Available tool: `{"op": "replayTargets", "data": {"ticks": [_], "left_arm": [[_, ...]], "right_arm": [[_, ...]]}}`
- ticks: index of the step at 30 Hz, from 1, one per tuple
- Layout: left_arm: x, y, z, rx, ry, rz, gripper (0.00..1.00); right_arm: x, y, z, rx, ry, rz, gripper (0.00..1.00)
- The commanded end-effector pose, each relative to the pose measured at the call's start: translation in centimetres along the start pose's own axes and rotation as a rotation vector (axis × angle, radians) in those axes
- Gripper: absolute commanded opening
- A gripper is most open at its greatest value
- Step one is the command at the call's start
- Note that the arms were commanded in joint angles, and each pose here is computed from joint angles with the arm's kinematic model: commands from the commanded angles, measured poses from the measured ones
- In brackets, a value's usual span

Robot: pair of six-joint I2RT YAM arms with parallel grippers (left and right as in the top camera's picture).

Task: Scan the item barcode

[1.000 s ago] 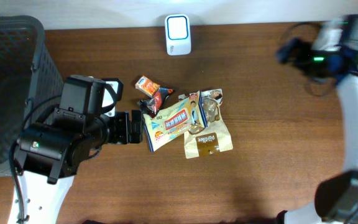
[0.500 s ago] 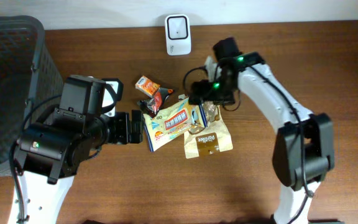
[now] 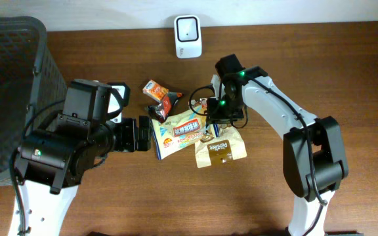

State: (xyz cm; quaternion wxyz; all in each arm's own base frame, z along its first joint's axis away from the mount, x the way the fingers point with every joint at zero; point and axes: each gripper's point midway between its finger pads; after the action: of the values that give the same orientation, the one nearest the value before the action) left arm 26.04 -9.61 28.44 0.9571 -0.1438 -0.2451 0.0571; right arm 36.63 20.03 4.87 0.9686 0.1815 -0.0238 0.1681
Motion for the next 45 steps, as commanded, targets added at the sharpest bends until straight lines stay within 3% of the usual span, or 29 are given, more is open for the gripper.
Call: {"op": "replayTargets", "data": {"ticks": [1,4,8,14,17,23,29,30,39,40,41,42,43,45], "left_arm": [[0.2,0.1,0.2,0.005,-0.009,-0.011,0.99],[0.2,0.1,0.2,0.005,-0.009,-0.011,0.99],[0.2,0.1,0.2,0.005,-0.009,-0.011,0.99],[0.2,0.1,0.2,0.005,-0.009,-0.011,0.99],[0.2,0.1,0.2,0.006,-0.009,-0.011,0.99],[0.2,0.1,0.2,0.005,-0.009,-0.011,0.99],[0.2,0.1,0.2,0.005,-0.009,-0.011,0.99],[0.2,0.1,0.2,0.005,-0.009,-0.011,0.99],[0.2,0.1,0.2,0.006,-0.008,-0.011,0.99],[0.2,0.1,0.2,0.006,-0.009,-0.011,0.99],[0.2,0.1,0.2,0.005,-0.009,-0.011,0.99],[0.2,0.1,0.2,0.005,-0.009,-0.011,0.99],[0.2,0.1,0.2,0.005,-0.009,-0.011,0.99],[0.2,0.1,0.2,0.005,-0.009,-0.011,0.99]], "right_arm": [[-1.5,-0.7,-1.8,-0.021,0.052,-0.025,0.33],[-2.2,-0.9,-2.2,-0.023,0.068,-0.031,0.04],[-3.0,-2.5,-1.4,-0.105,0.094,-0.174,0.04],[-5.6,-9.7,3.6,-0.467,0.111,-0.367,0.04],[-6.6,-11.8,4.8,-0.521,0.129,-0.421,0.04],[-6.2,-9.8,5.2,-0.322,0.119,-0.407,0.04],[-3.5,-5.2,7.6,-0.099,-0.022,-0.350,0.04],[-2.4,-3.9,7.5,-0.037,-0.053,-0.275,0.04],[-4.7,-0.8,3.7,-0.056,0.040,-0.162,0.04],[-4.8,-0.9,3.4,-0.079,0.041,-0.155,0.07],[-4.9,-1.4,3.4,-0.120,0.044,-0.152,0.20],[-5.0,-1.8,3.5,-0.144,0.044,-0.152,0.59],[-5.0,-2.0,3.6,-0.151,0.046,-0.156,0.87],[-5.2,-2.8,4.5,-0.169,0.054,-0.186,0.96]]}}
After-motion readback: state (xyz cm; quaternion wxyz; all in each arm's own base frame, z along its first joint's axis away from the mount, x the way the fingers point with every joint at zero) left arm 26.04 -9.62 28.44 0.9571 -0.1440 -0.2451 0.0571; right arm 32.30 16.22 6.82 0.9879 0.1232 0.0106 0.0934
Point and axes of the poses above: each gripper's point midway between its finger pads, its own z axis back along the fingers, its own y axis along the line the jaws close on, x = y × z, and after that the axes turned 11 degrees about z, right-handed
